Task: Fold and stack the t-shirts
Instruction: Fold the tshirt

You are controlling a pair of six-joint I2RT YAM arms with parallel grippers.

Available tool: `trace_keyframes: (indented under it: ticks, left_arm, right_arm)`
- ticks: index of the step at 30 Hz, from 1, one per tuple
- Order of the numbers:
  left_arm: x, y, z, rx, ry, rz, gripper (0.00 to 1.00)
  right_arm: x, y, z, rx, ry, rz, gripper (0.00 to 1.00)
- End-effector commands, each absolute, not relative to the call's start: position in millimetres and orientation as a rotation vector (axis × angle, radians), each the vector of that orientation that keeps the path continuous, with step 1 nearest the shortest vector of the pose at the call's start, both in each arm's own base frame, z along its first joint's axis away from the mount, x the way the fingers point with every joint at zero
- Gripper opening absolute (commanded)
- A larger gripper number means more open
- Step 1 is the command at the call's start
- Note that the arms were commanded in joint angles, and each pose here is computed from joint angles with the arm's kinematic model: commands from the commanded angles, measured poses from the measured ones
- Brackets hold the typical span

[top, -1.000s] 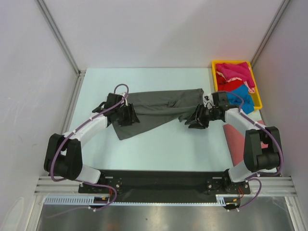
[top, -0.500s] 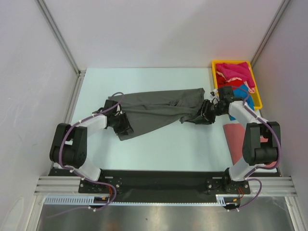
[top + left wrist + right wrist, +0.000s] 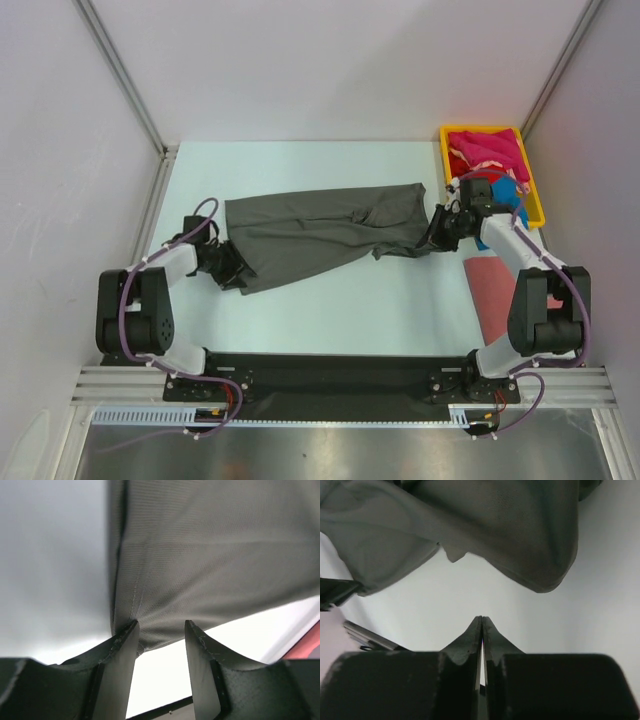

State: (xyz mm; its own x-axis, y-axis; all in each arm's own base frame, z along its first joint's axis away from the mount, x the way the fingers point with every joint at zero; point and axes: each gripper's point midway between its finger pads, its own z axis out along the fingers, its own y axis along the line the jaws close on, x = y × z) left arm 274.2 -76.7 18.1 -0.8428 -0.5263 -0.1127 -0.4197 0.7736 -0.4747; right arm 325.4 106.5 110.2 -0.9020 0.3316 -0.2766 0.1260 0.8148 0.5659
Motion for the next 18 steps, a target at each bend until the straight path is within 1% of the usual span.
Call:
trace_keyframes:
  ticks: [1, 2, 3, 4, 9, 12, 14, 16, 17, 18]
  left_arm:
    - [237, -40, -3, -0.866, 2.83, -0.423, 0.5]
    - [241, -36, 2, -0.857, 2.813, -0.404, 0.5]
    - [241, -32, 5, -0.849, 2.814, -0.38, 0.5]
    - [247, -28, 10, -0.829, 2.796, -0.37, 0.5]
    - [256, -6, 23, -0.804, 2.761, -0.271, 0.5]
    - [259, 11, 24, -0.849, 2.725, -0.265, 0.5]
    - [261, 13, 27, -0.814, 2.724, -0.274, 0.49]
    - [265, 8, 33, -0.77, 2.703, -0.32, 0.5]
    - [265, 6, 36, -0.741, 2.695, -0.343, 0.5]
    - [268, -1, 42, -0.706, 2.671, -0.408, 0.5]
  right_arm:
    - [335, 108, 97, 0.17, 2.612, 0.604, 0.05]
    - [337, 107, 93, 0.168, 2.612, 0.576, 0.01]
    - [341, 110, 92, 0.171, 2.604, 0.576, 0.0]
    - [346, 112, 83, 0.171, 2.615, 0.569, 0.0]
    - [360, 124, 81, 0.187, 2.63, 0.552, 0.0]
    - [358, 120, 83, 0.205, 2.643, 0.522, 0.0]
    - [349, 116, 86, 0.246, 2.667, 0.522, 0.01]
    - [337, 104, 82, 0.346, 2.686, 0.556, 0.03]
    - [329, 107, 83, 0.36, 2.689, 0.636, 0.16]
    - [325, 103, 91, 0.377, 2.659, 0.664, 0.22]
